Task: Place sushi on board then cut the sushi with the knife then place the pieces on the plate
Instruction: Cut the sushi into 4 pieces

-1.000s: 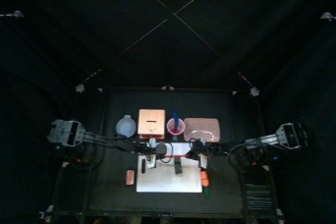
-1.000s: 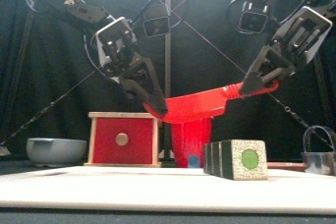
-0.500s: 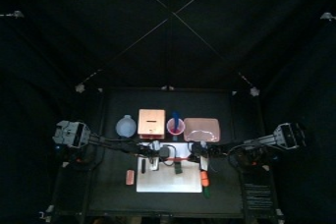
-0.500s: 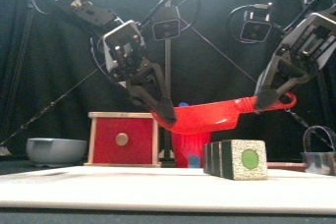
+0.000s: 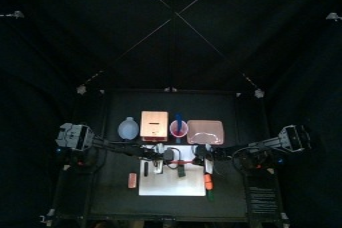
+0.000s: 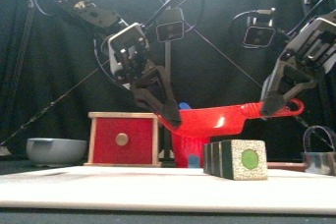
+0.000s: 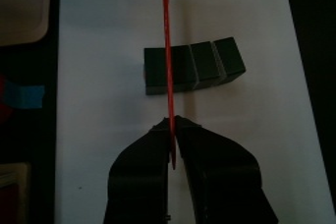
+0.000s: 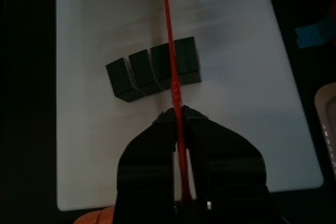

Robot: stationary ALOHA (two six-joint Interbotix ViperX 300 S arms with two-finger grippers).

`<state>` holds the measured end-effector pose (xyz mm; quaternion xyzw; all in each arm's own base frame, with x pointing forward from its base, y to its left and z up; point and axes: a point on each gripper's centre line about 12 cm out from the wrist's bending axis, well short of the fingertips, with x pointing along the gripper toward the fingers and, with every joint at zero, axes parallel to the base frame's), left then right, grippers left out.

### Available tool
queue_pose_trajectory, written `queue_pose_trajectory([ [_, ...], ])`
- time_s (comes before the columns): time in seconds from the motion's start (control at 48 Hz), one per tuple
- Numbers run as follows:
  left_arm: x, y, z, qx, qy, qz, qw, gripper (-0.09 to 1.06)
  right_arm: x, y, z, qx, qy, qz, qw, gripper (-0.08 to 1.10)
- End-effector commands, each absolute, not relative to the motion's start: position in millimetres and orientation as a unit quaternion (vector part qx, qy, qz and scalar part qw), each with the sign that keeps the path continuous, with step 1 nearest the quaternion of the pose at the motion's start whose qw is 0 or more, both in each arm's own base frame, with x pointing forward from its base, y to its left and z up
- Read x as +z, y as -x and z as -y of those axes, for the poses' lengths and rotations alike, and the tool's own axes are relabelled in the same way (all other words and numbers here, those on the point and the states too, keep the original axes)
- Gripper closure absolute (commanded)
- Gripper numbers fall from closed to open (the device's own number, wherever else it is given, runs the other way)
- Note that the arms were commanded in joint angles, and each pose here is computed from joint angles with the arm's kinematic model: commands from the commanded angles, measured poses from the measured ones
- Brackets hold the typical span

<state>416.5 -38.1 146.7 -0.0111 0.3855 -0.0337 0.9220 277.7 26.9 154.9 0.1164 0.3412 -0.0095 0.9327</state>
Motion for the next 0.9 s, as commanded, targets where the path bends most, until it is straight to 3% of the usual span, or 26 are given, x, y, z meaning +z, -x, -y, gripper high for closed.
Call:
queue_pose_trajectory([
  [0.021,158.1,-424.8,38.8,-0.035,0.011,-0.367,0.93,0.46,158.5,-277.9,-26.4,-0.01,-0.119,-0.335,0.935,0.63],
  [0.896,140.5,-429.8,39.3,-0.034,0.009,-0.385,0.922,0.46,147.0,-270.7,-25.0,-0.017,-0.126,-0.354,0.927,0.63],
])
